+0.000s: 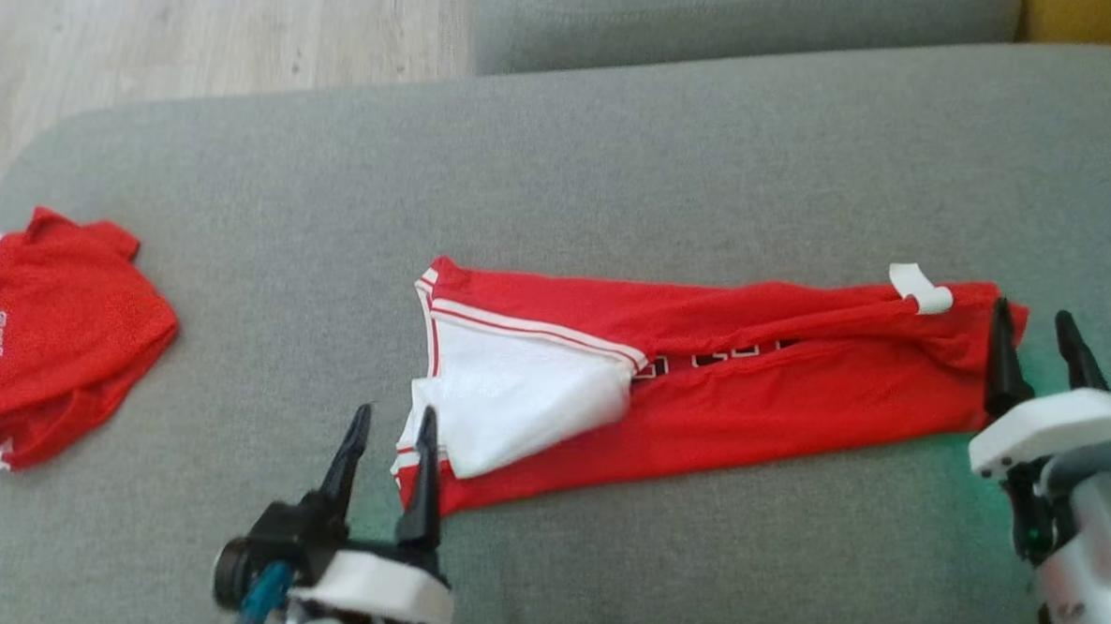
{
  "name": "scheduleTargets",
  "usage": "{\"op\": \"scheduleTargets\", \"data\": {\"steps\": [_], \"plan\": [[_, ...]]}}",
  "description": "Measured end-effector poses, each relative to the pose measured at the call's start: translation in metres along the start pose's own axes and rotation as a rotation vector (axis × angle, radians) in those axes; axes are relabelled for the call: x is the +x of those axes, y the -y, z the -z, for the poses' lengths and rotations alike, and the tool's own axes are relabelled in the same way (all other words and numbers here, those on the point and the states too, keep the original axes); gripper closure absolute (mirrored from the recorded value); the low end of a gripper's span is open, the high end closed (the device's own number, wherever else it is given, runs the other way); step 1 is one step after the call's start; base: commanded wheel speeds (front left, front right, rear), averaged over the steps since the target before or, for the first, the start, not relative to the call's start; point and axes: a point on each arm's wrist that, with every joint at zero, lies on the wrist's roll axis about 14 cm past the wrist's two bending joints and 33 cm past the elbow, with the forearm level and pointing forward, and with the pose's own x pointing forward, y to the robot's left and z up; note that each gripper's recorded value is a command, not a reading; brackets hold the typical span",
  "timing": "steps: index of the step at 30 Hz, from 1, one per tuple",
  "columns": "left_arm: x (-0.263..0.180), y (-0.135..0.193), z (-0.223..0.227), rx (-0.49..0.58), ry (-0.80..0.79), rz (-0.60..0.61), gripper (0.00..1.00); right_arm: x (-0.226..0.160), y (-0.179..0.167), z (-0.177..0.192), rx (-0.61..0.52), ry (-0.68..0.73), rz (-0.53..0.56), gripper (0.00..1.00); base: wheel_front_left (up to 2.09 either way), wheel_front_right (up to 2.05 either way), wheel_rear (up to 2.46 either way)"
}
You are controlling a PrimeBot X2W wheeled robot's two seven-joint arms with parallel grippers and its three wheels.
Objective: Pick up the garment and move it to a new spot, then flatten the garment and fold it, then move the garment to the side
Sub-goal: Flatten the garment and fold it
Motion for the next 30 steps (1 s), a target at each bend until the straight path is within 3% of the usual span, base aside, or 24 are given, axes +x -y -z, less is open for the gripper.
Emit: {"op": "scheduleTargets", "data": {"steps": [6,13,18,30], "plan": [[-0.023,-0.014,-0.006,0.113,0.031,-0.083,0.00,-0.028,-0.010,-0.010,-0.089,0.074,-0.022,0.00,0.00,0.00,0.00],[-0.042,-0.015,0.007,0.162,0.002,-0.107,0.00,-0.055,-0.029,-0.009,-0.155,0.108,-0.083,0.00,0.00,0.00,0.00],[-0.043,-0.014,0.007,0.169,0.003,-0.119,0.00,-0.067,-0.047,-0.003,-0.135,0.107,-0.132,0.00,0.00,0.00,0.00],[-0.045,-0.018,0.019,0.163,-0.036,-0.139,0.00,-0.068,-0.041,0.027,-0.081,0.013,-0.112,0.00,0.00,0.00,0.00]]}}
